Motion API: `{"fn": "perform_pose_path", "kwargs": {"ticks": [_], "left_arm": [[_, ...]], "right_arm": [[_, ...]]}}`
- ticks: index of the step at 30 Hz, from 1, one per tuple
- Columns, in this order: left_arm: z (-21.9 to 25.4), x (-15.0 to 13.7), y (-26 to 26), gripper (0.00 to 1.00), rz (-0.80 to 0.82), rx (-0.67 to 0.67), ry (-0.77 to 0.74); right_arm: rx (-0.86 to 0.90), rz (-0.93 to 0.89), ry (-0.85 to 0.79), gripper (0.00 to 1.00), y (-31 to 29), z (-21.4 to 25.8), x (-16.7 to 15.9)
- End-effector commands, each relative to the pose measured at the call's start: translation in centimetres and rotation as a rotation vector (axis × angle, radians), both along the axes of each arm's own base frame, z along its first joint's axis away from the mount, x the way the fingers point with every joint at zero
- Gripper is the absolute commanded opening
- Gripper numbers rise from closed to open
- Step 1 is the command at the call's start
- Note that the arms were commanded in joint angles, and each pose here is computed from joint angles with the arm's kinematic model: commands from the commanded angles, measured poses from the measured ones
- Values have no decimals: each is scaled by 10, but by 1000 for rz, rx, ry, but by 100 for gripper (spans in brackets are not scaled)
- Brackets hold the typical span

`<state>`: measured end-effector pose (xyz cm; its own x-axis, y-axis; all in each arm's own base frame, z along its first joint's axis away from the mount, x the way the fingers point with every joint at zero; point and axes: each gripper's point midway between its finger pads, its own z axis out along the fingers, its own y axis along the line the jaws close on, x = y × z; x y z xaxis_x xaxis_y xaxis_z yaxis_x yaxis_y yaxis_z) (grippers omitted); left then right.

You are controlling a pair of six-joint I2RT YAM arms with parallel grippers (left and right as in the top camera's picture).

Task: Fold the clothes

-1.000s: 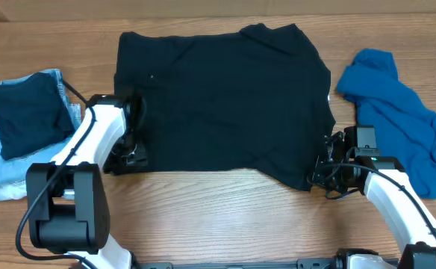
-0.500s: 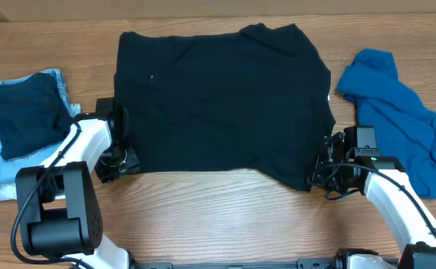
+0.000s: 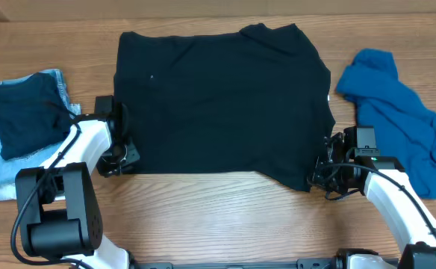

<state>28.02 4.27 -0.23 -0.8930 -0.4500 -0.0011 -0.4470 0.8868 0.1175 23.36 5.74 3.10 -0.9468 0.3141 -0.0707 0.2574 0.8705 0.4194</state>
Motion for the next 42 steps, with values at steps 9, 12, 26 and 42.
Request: {"fn": "perform_pose_path", "kwargs": {"ticks": [9,12,26,42], "left_arm": [[66,12,13,4,-12,71,-131],[81,13,27,4,34,78,-174],[116,48,30,7,-2,15,-309],[143,131,0,16,-103,-16,-609]], "right_arm": [[-191,-57,-153,4,-35,53,56],[-270,-80,-129,4,-49,50,52],[-313,-116,-389,4,-58,105,114],[-377,136,-557,4,-49,102,153]]}}
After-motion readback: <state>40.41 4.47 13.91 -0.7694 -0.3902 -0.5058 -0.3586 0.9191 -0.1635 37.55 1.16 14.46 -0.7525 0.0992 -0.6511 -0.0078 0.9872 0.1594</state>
